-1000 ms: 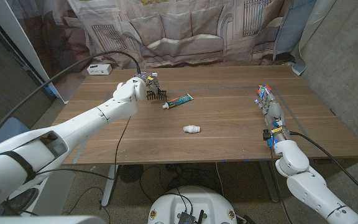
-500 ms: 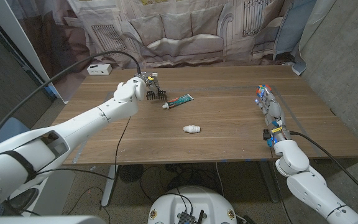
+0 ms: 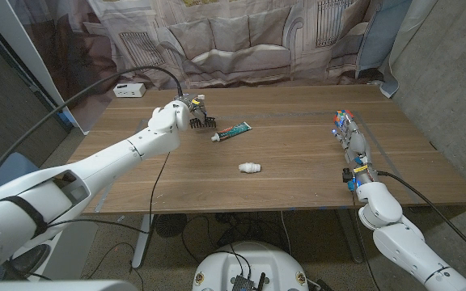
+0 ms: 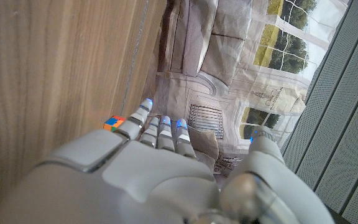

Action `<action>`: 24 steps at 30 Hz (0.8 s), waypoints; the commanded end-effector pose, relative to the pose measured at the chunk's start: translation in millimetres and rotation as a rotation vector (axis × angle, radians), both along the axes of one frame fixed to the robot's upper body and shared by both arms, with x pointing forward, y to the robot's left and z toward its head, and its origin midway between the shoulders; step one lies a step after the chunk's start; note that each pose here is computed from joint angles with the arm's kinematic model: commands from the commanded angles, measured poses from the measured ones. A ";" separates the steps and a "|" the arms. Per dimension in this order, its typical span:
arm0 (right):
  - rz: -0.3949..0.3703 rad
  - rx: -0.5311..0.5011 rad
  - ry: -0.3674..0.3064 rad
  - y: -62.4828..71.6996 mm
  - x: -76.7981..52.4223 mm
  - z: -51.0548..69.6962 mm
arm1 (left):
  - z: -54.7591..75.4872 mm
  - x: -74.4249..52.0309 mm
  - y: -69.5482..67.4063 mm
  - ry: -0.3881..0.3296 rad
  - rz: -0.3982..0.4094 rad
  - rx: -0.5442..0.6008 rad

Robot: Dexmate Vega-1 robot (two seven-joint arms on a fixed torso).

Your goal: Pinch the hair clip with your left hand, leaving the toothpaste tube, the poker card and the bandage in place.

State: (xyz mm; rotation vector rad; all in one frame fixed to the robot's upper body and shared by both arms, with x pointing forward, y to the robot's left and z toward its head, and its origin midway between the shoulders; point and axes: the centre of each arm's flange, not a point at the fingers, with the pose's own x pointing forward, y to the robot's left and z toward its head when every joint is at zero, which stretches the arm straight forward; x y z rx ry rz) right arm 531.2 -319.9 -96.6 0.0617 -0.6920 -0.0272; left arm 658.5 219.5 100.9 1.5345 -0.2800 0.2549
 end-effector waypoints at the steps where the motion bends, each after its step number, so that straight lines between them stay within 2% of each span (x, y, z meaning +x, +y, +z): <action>1: 0.004 -0.002 0.000 1.8 0.5 -0.3 | -2.3 -1.2 4.2 0.008 0.009 -0.007; 11: 0.003 0.001 0.004 2.2 -0.8 -0.7 | -5.1 -0.3 5.5 0.016 0.010 -0.008; 24: -0.004 -0.002 -0.001 0.1 -4.9 -1.0 | -2.3 -1.0 3.5 0.019 0.005 -0.005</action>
